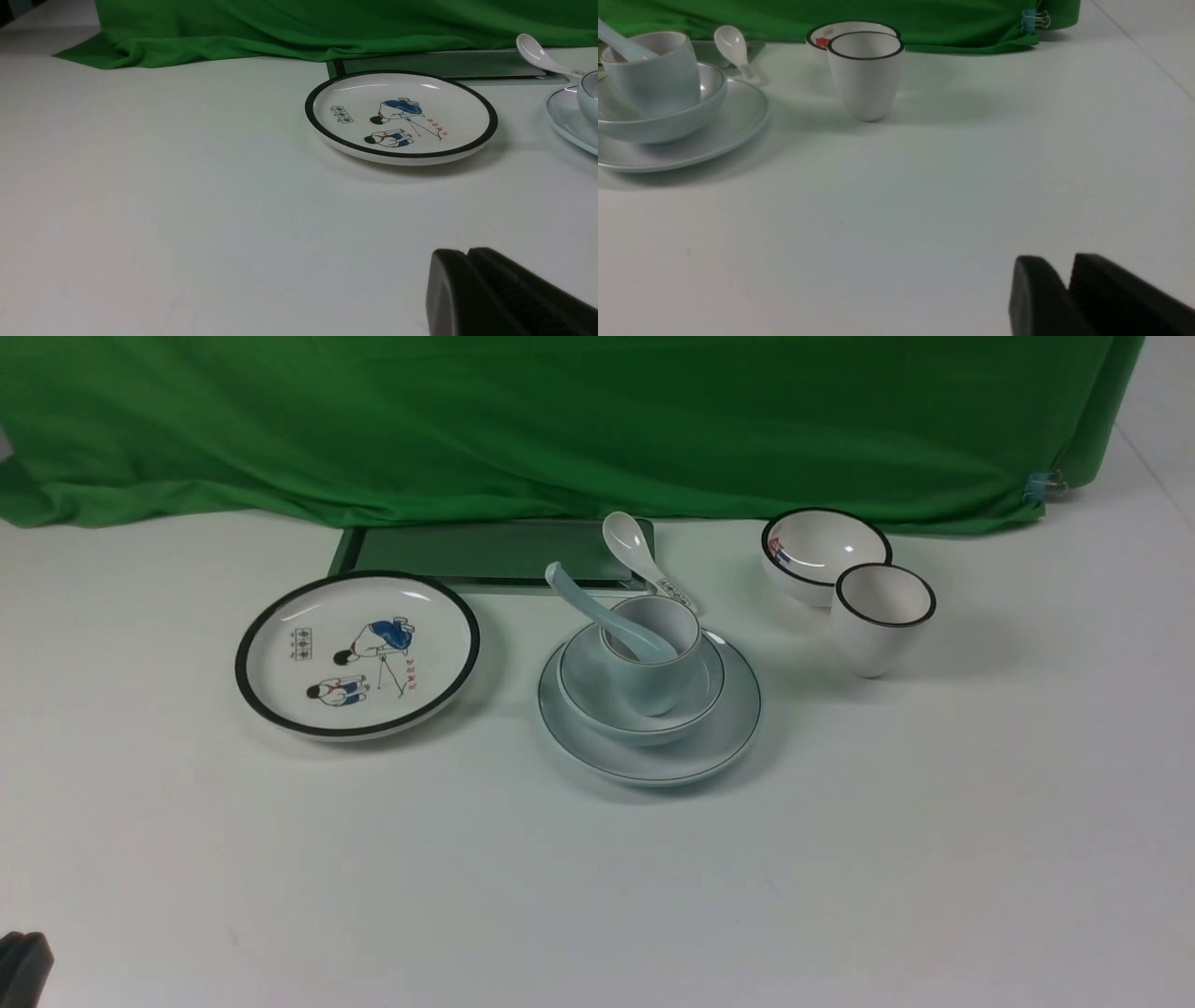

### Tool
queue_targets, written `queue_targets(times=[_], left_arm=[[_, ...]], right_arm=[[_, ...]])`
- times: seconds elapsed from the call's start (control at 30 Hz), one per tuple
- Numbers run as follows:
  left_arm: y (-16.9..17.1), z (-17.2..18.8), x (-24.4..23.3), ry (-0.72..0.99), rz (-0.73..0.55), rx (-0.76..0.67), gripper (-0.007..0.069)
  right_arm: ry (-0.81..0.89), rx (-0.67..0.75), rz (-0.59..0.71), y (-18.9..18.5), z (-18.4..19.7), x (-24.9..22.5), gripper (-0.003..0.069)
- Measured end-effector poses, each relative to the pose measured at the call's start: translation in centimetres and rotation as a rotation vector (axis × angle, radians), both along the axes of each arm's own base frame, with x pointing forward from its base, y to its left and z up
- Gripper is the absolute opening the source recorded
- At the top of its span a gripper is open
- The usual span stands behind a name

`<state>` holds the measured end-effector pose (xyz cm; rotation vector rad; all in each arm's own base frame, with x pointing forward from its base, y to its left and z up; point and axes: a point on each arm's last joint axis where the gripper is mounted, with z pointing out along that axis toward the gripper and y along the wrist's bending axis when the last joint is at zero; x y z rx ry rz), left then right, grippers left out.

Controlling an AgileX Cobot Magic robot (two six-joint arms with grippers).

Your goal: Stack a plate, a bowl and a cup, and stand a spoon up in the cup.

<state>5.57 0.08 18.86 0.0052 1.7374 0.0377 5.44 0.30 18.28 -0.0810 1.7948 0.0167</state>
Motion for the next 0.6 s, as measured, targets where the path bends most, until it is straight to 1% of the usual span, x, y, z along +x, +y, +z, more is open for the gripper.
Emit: queue_targets(times=[0.6], left_arm=[[0.02, 0.00, 0.00, 0.000, 0.001, 0.008, -0.0029]], right_arm=[[0.000, 0.000, 0.000, 0.00, 0.00, 0.00, 0.0189]])
